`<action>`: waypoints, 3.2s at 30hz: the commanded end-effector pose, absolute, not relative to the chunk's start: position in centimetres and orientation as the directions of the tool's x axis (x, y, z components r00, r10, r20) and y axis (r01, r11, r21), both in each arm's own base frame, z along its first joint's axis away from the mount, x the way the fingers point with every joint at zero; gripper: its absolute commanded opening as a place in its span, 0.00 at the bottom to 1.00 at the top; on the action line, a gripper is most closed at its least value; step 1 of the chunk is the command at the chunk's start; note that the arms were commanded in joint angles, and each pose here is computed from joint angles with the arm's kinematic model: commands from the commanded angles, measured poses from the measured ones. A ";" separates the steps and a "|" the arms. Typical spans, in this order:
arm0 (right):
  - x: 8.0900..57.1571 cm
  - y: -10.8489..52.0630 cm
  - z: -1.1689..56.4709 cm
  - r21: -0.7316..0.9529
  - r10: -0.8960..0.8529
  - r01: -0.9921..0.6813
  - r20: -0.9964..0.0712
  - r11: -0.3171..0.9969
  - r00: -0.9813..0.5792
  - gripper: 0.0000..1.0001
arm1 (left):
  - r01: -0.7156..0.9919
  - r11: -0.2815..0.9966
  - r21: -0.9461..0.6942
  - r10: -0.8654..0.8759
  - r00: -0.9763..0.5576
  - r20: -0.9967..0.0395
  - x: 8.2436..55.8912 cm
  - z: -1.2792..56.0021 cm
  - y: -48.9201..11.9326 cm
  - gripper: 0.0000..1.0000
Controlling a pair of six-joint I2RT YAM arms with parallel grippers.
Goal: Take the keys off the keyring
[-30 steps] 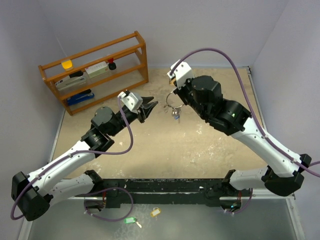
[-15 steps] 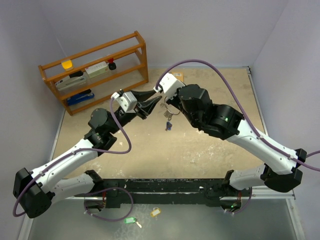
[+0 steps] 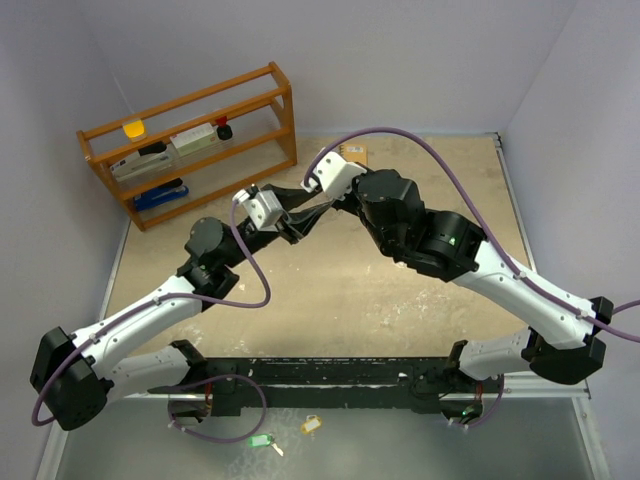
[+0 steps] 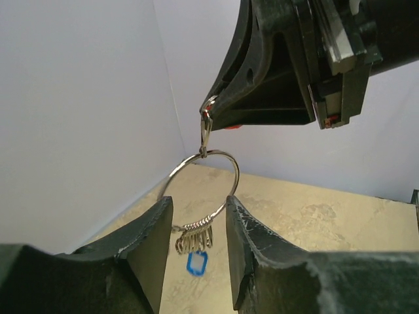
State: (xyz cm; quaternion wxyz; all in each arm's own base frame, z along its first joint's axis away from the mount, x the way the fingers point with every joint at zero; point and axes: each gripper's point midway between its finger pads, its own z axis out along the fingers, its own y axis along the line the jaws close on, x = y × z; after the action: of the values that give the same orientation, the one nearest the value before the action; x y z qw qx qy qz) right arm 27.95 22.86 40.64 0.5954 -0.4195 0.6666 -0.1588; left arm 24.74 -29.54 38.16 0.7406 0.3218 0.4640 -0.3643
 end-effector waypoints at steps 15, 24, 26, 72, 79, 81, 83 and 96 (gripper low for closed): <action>26.7 24.3 42.5 -0.673 -0.683 -0.424 -0.713 0.606 0.156 0.00 | 0.852 0.470 0.230 -0.321 0.408 -0.855 24.4 41.0 -31.5 0.64; 25.9 24.2 42.3 -0.660 -0.664 -0.458 -0.725 0.596 0.181 0.00 | 0.850 0.480 0.216 -0.350 0.411 -0.842 24.6 41.8 -31.4 0.62; 25.7 24.2 42.2 -0.659 -0.663 -0.464 -0.726 0.592 0.185 0.00 | 0.853 0.474 0.219 -0.358 0.414 -0.837 24.3 42.1 -31.3 0.61; 24.6 25.1 42.1 -0.654 -0.643 -0.508 -0.730 0.560 0.231 0.00 | 0.912 0.347 0.218 -0.402 0.355 -0.844 23.0 41.6 -33.2 0.28; 24.6 25.2 41.9 -0.657 -0.648 -0.511 -0.726 0.554 0.231 0.00 | 0.913 0.343 0.220 -0.404 0.355 -0.843 23.0 41.7 -33.2 0.25; 24.6 25.1 41.9 -0.657 -0.648 -0.510 -0.726 0.555 0.229 0.00 | 0.913 0.344 0.221 -0.405 0.357 -0.842 23.0 41.8 -33.1 0.24; 24.6 25.1 41.9 -0.658 -0.649 -0.507 -0.725 0.556 0.230 0.00 | 0.912 0.344 0.224 -0.406 0.359 -0.840 22.9 41.8 -33.1 0.23; 24.6 24.8 42.2 -0.660 -0.643 -0.493 -0.729 0.567 0.235 0.00 | 0.911 0.353 0.214 -0.407 0.355 -0.842 23.0 41.7 -32.9 0.04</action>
State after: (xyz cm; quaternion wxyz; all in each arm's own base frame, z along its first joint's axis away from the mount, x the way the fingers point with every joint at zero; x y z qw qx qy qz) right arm 24.81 25.23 39.79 0.6020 -0.4887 0.6275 -0.0707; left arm 23.99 -33.37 38.56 0.7230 0.3630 0.3954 -0.4349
